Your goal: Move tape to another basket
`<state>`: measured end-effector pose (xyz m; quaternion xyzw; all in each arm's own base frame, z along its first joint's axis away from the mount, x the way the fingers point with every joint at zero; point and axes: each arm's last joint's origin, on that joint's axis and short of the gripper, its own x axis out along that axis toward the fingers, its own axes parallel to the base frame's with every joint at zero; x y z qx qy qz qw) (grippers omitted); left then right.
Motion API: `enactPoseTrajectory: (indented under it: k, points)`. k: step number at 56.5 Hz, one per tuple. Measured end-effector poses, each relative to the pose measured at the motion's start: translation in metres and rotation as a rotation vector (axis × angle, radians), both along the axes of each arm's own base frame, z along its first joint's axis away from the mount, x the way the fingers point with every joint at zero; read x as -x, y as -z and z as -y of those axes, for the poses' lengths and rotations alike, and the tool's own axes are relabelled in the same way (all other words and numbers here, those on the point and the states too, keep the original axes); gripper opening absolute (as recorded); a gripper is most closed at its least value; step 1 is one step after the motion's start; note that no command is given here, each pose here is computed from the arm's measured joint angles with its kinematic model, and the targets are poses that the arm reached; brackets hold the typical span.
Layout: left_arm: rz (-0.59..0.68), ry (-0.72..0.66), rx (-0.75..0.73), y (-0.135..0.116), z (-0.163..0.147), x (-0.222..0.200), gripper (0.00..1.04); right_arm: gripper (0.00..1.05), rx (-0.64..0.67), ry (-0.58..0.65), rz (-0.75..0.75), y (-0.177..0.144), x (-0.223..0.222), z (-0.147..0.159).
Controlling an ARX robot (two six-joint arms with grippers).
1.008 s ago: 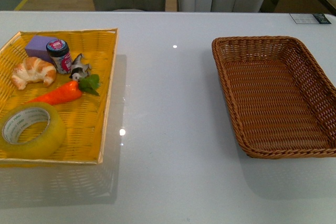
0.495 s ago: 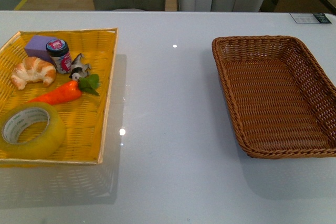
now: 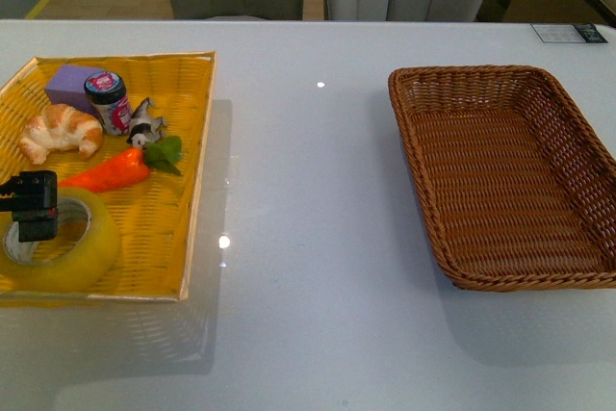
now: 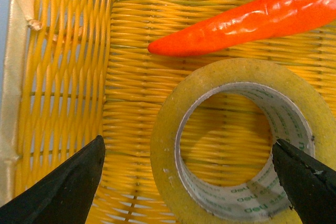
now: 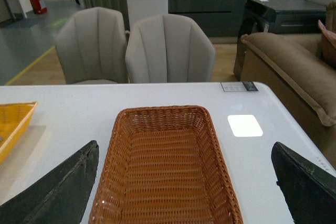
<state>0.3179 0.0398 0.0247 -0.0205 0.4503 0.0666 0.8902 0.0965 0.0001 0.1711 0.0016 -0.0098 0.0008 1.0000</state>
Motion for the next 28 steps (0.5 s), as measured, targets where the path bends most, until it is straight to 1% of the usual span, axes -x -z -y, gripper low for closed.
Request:
enactPoseTrajectory:
  k: [27, 28]
  points:
    - [-0.070, -0.032, 0.007, 0.031, -0.012, -0.008, 0.96, 0.96, 0.000, 0.000, 0.000, 0.000, 0.000, 0.000]
    - [-0.071, -0.031, 0.006, 0.031, -0.012, -0.008, 0.95, 0.96, 0.000, 0.000, 0.000, 0.000, 0.000, 0.000]
